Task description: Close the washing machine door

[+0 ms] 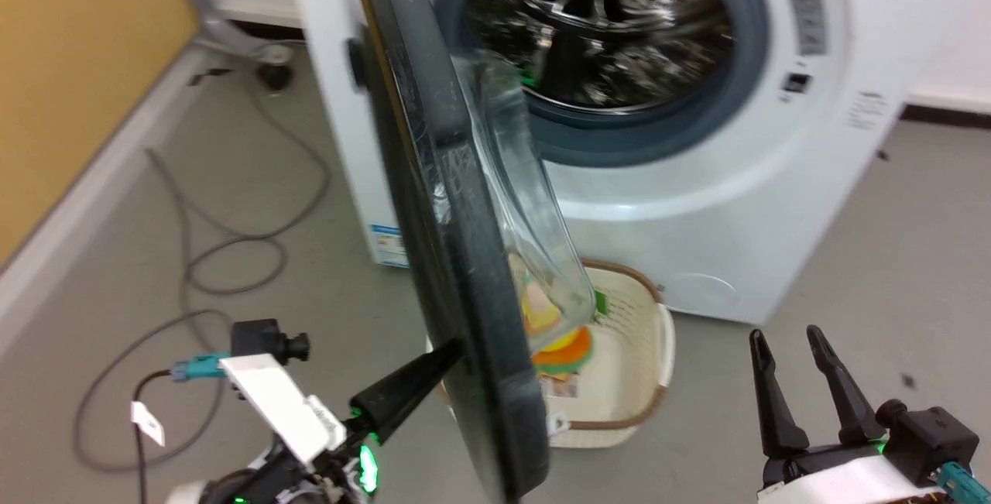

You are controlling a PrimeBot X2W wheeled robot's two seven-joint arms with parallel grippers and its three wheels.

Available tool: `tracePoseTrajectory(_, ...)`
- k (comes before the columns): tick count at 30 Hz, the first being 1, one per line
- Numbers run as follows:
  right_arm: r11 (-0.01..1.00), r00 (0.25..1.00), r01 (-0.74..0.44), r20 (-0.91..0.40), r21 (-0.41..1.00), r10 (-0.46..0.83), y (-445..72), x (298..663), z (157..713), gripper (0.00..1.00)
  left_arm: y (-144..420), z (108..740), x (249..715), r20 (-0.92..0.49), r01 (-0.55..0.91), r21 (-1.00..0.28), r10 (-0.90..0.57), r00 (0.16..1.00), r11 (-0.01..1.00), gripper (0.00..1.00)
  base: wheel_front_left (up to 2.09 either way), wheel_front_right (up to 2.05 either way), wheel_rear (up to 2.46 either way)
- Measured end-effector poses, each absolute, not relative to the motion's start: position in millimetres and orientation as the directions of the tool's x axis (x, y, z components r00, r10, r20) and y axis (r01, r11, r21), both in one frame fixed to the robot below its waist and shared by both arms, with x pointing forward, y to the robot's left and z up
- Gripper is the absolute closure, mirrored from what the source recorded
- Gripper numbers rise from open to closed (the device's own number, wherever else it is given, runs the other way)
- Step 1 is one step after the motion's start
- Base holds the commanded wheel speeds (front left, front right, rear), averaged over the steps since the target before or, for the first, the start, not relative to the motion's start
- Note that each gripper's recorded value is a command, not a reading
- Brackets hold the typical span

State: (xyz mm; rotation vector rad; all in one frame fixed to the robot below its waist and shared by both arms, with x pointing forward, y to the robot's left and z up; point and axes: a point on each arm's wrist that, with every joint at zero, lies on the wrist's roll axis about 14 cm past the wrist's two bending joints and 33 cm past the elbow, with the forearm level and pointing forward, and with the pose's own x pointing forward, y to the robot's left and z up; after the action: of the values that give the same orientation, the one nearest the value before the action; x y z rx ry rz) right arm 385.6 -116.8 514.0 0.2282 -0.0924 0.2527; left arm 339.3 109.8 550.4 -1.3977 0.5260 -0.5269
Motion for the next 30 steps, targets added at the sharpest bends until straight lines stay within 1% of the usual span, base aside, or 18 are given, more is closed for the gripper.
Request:
tracePoseTrajectory(5,0.963,0.982,-0.173,0.112,0.209,0.152,-146.4,378.8,512.0,0.00,66.8,542.8,351.6,-0.018,0.028,-0.998,-0.691,0.723,0.056,1.00,0.00,0.00,0.00)
tracePoseTrajectory(10,0.975,0.994,-0.081,0.089,0.206,0.064,-175.4,366.4,505.6,0.00,25.1,538.3,375.3,-0.021,0.044,-0.997,-0.735,0.678,0.069,1.00,0.00,0.00,0.00)
tracePoseTrajectory(13,0.978,0.997,-0.023,0.073,0.206,0.008,-192.3,357.8,501.6,0.00,3.6,539.9,394.2,-0.007,0.061,-0.996,-0.741,0.671,0.065,1.00,0.00,0.00,0.00)
tracePoseTrajectory(15,0.979,0.997,0.018,0.064,0.204,-0.032,-204.6,351.7,499.4,0.00,-9.1,539.8,407.8,0.001,0.072,-0.995,-0.736,0.677,0.064,1.00,0.00,0.00,0.00)
tracePoseTrajectory(20,0.975,0.994,0.095,0.037,0.201,-0.105,-225.2,339.0,492.7,0.00,-33.5,534.6,444.7,-0.002,0.065,-0.995,-0.694,0.720,0.070,1.00,0.00,0.00,0.00)
tracePoseTrajectory(24,0.972,0.991,0.124,0.024,0.198,-0.131,-231.9,335.0,489.8,0.00,-47.9,531.3,471.5,-0.010,0.042,-0.997,-0.656,0.755,0.063,1.00,0.00,0.00,0.00)
tracePoseTrajectory(30,0.970,0.988,0.148,0.009,0.192,-0.152,-237.2,334.6,486.2,0.00,-63.8,534.4,500.2,0.012,0.047,-0.998,-0.624,0.781,0.040,1.00,0.00,0.00,0.00)
